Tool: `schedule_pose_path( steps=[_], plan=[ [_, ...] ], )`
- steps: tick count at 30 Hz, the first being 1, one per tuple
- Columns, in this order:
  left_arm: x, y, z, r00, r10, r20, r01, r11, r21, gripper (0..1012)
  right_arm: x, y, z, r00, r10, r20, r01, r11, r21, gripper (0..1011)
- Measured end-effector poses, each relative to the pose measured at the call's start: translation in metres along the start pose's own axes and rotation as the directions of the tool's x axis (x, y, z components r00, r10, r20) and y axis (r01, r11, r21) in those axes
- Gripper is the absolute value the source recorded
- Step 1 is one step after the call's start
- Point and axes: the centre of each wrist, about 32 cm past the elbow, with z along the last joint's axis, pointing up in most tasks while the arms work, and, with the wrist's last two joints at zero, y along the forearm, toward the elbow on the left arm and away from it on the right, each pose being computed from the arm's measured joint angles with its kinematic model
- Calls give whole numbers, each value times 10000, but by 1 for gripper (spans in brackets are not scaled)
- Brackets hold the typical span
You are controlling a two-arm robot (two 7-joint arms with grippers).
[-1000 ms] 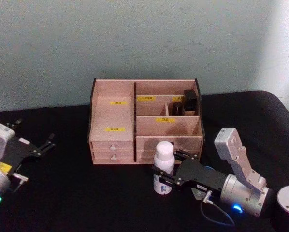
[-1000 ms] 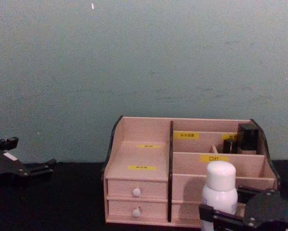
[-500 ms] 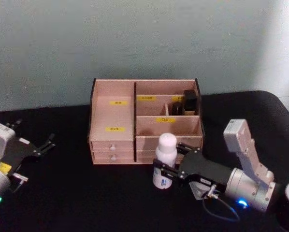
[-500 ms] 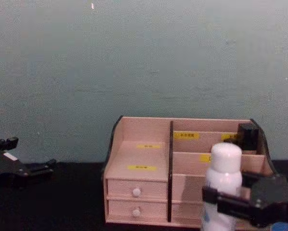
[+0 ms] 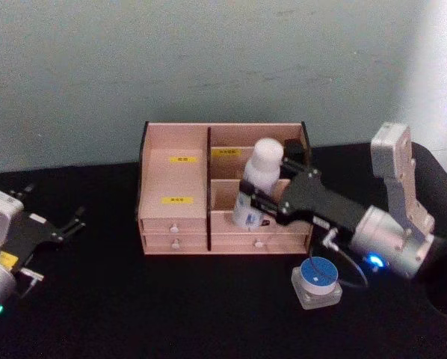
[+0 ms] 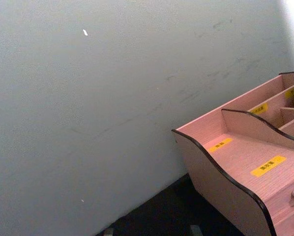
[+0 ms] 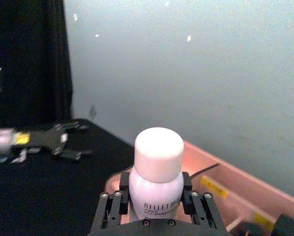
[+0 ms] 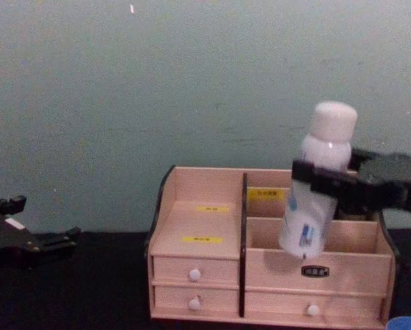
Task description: Pick up the facial cleanser and watermelon frost from the table and place them into the tiered storage box.
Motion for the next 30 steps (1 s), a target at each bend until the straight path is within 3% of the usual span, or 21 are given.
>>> schedule_pose_path(
  steps=[10, 20, 30],
  plan=[
    [0, 0, 0, 10000, 0, 1, 0, 10000, -1, 1001, 159, 354, 104, 9947, -897, 506, 906, 9958, -147, 595],
    [0, 0, 0, 10000, 1, 1, -1, 10000, -1, 1001, 296, 654, 53, 9863, -1403, 870, 1443, 9886, -423, 595],
    [0, 0, 0, 10000, 1, 0, -1, 10000, -1, 1001, 409, 814, 13, 9802, -1719, 980, 1775, 9828, -511, 595]
  ],
)
